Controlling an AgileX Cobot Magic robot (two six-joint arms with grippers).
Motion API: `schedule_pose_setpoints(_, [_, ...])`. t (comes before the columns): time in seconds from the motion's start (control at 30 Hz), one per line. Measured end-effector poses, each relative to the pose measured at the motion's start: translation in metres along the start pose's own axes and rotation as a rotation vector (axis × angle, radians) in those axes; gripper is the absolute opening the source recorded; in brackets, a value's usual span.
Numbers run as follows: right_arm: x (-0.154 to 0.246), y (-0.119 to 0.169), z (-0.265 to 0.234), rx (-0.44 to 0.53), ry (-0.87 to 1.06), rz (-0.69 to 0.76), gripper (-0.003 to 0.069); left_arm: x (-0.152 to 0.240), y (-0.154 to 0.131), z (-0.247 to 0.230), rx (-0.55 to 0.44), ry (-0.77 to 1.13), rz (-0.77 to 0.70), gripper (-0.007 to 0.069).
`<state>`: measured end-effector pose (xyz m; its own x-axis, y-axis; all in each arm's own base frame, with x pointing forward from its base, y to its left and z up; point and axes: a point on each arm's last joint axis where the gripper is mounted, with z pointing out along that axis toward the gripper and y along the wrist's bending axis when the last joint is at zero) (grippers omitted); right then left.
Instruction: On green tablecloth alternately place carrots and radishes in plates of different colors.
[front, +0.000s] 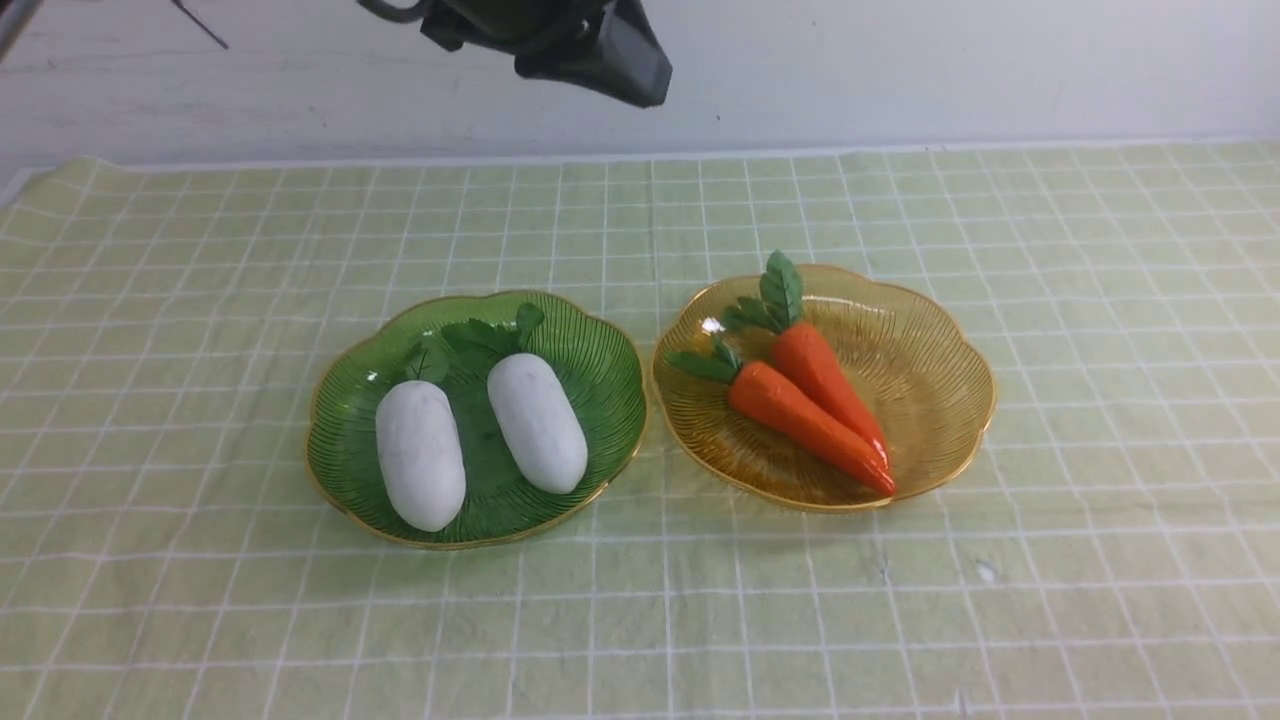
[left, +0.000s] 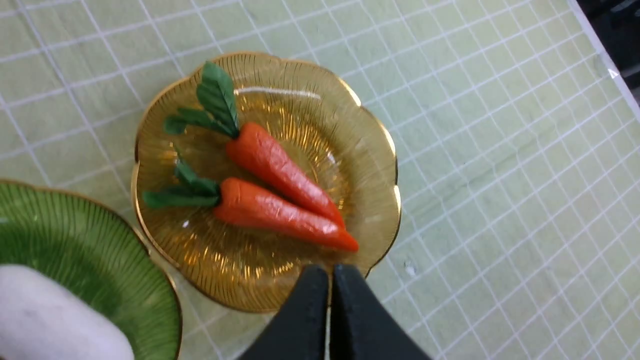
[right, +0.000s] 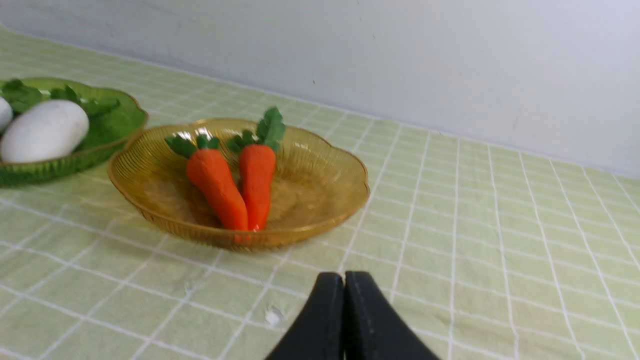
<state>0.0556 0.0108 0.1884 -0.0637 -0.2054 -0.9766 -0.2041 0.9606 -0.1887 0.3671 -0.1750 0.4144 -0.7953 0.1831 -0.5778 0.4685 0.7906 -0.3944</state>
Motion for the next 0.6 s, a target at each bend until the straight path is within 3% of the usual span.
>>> schedule_pose_setpoints(0.23, [0.006,-0.003,0.000,0.062,0.076,0.011,-0.0015,0.046,-0.011,-0.039,-0.065,0.053,0.066,-0.0008])
schedule_pose_setpoints(0.6, [0.008,-0.003,0.000,0.068,0.092,0.012,-0.0015,0.137,-0.032,-0.157,-0.272,-0.110,0.179,-0.0008])
